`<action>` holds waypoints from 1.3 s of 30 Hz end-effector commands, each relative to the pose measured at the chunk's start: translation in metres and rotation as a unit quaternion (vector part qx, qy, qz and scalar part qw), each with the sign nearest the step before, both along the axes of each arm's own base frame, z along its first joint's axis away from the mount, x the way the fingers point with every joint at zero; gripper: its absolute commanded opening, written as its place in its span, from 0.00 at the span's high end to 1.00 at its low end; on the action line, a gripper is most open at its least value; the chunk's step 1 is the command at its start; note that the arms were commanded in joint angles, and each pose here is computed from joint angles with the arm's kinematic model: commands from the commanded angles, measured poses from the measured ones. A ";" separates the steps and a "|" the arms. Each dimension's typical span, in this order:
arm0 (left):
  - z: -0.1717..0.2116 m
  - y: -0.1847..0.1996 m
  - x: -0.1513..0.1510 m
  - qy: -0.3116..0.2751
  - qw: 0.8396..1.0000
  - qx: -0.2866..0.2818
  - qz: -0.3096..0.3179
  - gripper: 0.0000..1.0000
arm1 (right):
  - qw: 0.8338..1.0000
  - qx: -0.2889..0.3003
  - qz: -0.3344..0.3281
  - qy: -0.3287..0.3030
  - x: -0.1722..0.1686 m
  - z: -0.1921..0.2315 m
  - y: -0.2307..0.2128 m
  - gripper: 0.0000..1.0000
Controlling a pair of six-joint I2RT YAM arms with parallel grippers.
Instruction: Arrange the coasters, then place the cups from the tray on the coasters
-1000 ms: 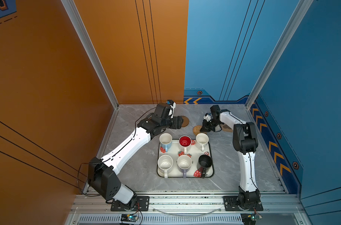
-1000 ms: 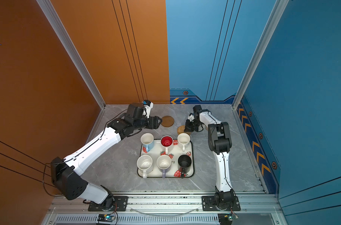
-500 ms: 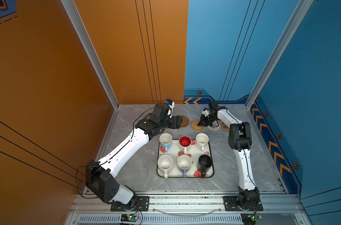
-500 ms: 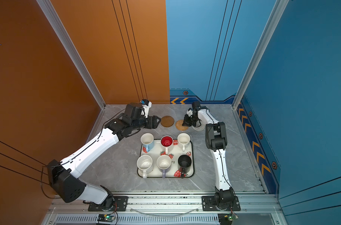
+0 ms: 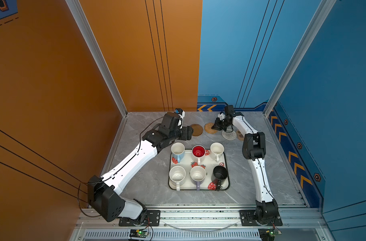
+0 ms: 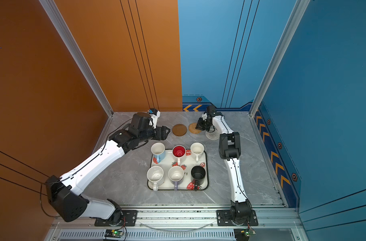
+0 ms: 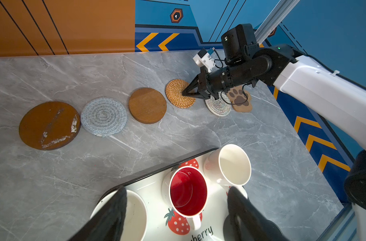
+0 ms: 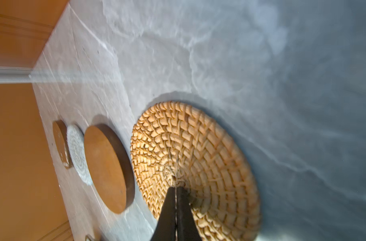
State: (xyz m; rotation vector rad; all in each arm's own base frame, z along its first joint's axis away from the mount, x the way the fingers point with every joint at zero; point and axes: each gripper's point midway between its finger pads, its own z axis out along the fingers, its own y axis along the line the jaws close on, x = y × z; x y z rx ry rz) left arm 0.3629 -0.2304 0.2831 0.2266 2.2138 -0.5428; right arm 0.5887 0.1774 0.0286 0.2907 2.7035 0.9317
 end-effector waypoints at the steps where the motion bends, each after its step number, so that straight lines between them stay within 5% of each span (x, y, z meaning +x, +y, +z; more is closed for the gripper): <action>1: -0.004 0.010 -0.004 0.006 1.000 0.008 0.015 0.23 | 0.999 -0.016 -0.044 0.023 0.009 -0.040 -0.013 1.00; 16: -0.010 0.013 -0.008 0.014 1.000 0.008 0.019 0.23 | 0.999 0.013 -0.039 -0.007 0.028 -0.044 0.011 1.00; 25: -0.012 0.013 -0.009 0.016 1.000 0.010 0.018 0.23 | 1.000 0.025 -0.006 0.014 0.011 -0.057 0.041 1.00; 39: -0.014 0.014 -0.009 0.017 1.000 0.010 0.018 0.23 | 0.999 -0.013 0.010 0.051 -0.017 -0.073 0.026 1.00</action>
